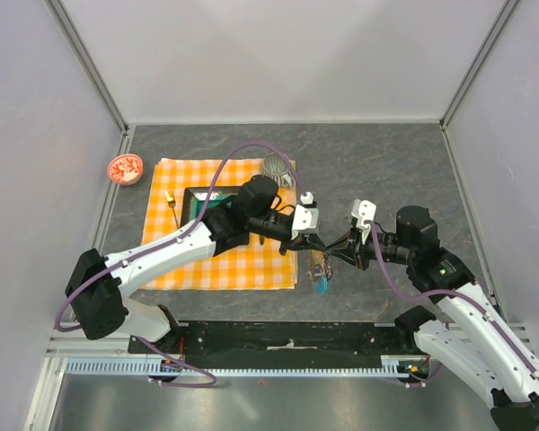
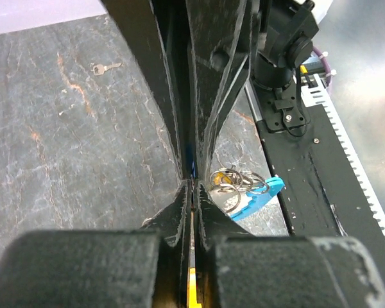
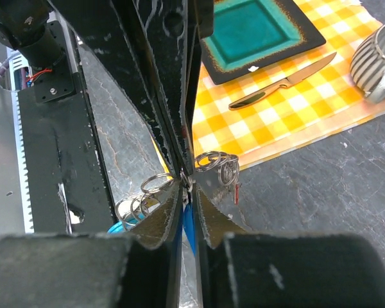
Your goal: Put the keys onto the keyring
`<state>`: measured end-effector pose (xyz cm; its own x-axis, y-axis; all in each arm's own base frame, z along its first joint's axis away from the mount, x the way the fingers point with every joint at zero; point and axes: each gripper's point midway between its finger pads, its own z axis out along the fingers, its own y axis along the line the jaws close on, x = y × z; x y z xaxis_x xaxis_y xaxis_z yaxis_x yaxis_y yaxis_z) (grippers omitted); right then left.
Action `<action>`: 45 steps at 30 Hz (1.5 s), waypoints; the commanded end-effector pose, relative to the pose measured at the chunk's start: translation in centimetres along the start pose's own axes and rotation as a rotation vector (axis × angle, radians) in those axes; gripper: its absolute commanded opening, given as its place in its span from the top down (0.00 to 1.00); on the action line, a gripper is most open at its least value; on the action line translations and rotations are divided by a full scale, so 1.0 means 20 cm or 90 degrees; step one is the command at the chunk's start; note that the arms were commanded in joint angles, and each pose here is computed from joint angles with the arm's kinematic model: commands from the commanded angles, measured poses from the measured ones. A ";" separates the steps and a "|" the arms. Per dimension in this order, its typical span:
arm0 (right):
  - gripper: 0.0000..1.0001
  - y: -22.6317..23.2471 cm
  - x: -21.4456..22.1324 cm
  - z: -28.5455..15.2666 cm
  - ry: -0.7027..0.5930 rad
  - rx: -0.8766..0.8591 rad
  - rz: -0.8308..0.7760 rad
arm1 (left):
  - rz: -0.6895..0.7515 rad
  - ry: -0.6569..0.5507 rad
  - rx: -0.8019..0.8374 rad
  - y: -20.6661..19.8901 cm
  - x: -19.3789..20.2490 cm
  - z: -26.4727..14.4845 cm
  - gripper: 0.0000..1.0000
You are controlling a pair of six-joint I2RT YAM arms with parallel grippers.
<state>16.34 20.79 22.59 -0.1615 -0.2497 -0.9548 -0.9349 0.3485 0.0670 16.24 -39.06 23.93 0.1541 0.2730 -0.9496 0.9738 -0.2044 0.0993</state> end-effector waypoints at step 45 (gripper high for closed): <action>1.00 -0.03 -0.02 0.01 -0.017 0.023 0.015 | 0.095 -0.266 -0.121 0.02 -0.35 -0.13 0.98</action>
<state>16.56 20.93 22.75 -0.1898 -0.2226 -0.9563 -0.9245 0.3685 0.0977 16.27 -38.36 24.48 0.1664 0.0750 -0.9832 0.9843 -0.0717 0.1611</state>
